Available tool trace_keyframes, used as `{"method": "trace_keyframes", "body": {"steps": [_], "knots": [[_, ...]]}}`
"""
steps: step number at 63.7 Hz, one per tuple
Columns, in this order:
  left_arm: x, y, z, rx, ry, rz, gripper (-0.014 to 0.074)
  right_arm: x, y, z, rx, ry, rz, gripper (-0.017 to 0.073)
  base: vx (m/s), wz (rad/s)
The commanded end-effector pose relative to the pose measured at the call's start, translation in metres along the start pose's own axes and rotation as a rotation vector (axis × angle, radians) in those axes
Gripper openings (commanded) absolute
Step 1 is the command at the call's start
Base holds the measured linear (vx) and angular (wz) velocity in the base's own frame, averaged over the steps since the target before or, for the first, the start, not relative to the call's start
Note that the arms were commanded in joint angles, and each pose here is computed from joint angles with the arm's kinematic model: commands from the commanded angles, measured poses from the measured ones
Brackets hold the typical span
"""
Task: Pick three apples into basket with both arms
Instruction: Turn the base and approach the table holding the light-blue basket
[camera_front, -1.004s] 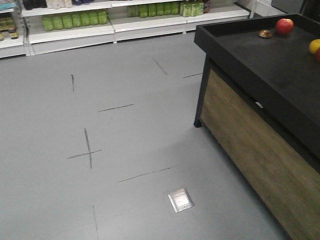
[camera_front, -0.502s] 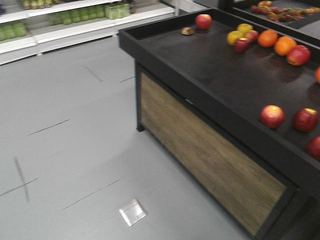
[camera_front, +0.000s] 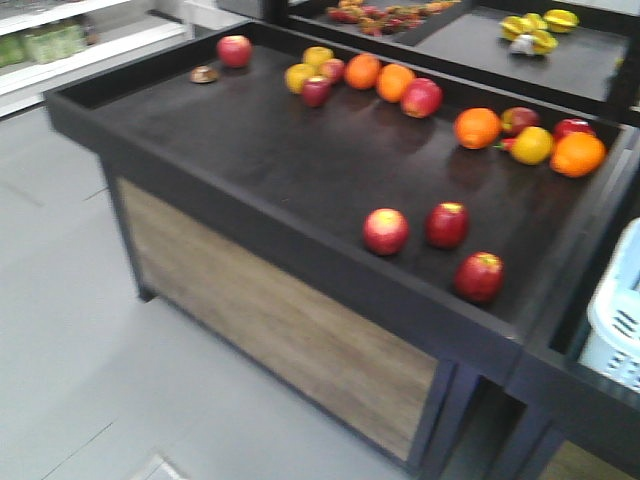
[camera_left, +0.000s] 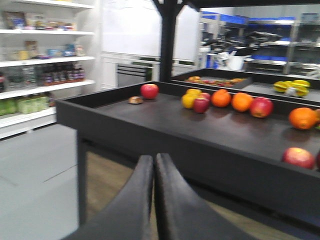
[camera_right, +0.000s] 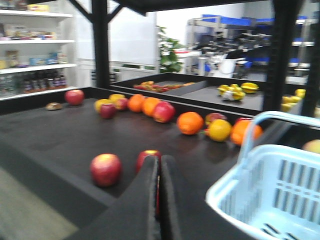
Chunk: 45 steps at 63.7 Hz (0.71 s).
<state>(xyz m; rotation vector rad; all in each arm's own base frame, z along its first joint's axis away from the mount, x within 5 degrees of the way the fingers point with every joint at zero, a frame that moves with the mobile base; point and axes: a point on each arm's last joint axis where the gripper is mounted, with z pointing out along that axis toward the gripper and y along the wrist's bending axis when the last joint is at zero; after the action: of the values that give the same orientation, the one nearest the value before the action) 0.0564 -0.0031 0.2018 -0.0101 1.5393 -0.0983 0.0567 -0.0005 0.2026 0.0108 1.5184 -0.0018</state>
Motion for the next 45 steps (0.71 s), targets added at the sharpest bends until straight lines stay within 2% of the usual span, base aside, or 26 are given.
{"method": "trace_keyframes", "body": {"steps": [1, 45], "knots": [[0.0002, 0.0000, -0.0005, 0.005, -0.067, -0.013, -0.0006, -0.0026, 0.0001, -0.0006, -0.001, -0.071, -0.011, -0.0009, 0.16, -0.62], [0.0002, 0.0000, -0.0005, 0.005, -0.067, -0.013, -0.0006, -0.0024, 0.0001, -0.0006, -0.001, -0.068, -0.011, -0.0009, 0.16, -0.64]]}}
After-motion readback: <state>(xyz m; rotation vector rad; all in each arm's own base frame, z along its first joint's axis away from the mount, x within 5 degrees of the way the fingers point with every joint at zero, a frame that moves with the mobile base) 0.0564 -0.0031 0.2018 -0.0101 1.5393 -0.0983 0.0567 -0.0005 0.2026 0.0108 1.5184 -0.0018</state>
